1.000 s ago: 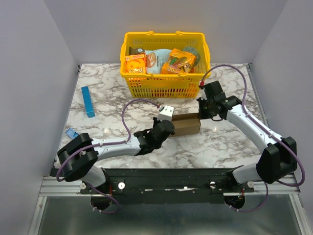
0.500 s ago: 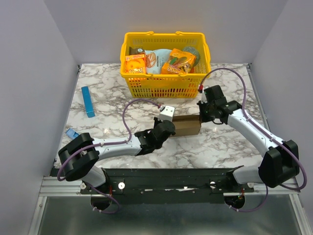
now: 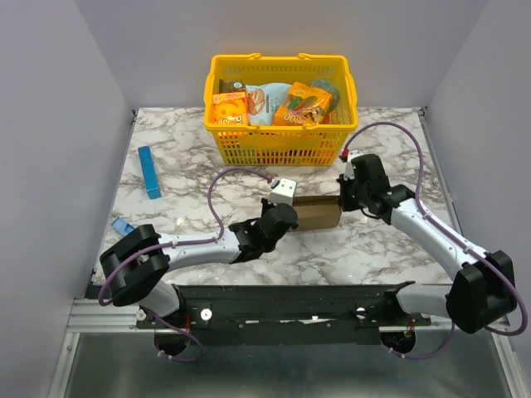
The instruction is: Fold the paper box
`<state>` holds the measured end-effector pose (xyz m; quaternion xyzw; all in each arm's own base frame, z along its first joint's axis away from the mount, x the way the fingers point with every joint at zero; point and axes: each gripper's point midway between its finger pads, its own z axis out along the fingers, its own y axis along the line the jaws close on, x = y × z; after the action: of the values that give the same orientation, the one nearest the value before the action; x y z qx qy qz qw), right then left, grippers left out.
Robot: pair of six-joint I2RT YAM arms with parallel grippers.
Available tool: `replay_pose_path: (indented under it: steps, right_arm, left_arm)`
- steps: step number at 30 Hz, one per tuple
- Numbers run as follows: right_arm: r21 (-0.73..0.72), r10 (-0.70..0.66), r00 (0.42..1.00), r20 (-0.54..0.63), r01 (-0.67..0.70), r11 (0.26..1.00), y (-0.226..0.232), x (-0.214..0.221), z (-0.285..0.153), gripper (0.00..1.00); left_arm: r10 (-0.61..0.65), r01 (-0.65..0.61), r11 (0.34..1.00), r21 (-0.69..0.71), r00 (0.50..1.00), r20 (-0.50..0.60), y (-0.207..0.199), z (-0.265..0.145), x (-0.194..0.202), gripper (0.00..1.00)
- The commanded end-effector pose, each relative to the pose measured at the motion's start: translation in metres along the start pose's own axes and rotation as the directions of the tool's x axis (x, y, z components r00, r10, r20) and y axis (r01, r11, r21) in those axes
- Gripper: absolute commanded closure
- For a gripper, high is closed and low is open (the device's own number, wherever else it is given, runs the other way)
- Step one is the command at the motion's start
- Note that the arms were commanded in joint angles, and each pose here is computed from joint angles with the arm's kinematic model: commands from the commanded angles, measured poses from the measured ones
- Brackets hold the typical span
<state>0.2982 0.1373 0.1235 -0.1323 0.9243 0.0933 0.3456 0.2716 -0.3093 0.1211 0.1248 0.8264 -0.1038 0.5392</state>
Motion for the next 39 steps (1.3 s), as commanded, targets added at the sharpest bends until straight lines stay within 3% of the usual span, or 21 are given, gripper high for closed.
replay_pose_path:
  steps: [1, 22, 39]
  right_arm:
    - [-0.086, 0.010, 1.000, 0.002, -0.009, 0.996, 0.022, 0.017, 0.002, 0.99]
    - [-0.048, -0.001, 1.000, 0.005, 0.001, 0.999, 0.014, 0.037, 0.009, 0.99]
    - [-0.049, -0.001, 1.000, 0.006, 0.002, 0.999, 0.014, 0.040, 0.010, 0.99]
  left_arm:
    - [0.008, 0.008, 0.994, 0.104, 0.988, -0.152, -0.021, -0.004, 0.055, 1.00]
    - [-0.157, 0.184, 0.970, 0.158, 0.973, -0.169, -0.034, 0.000, 0.024, 1.00]
    - [-0.216, 0.257, 0.945, 0.201, 0.955, -0.205, -0.034, 0.001, 0.033, 1.00]
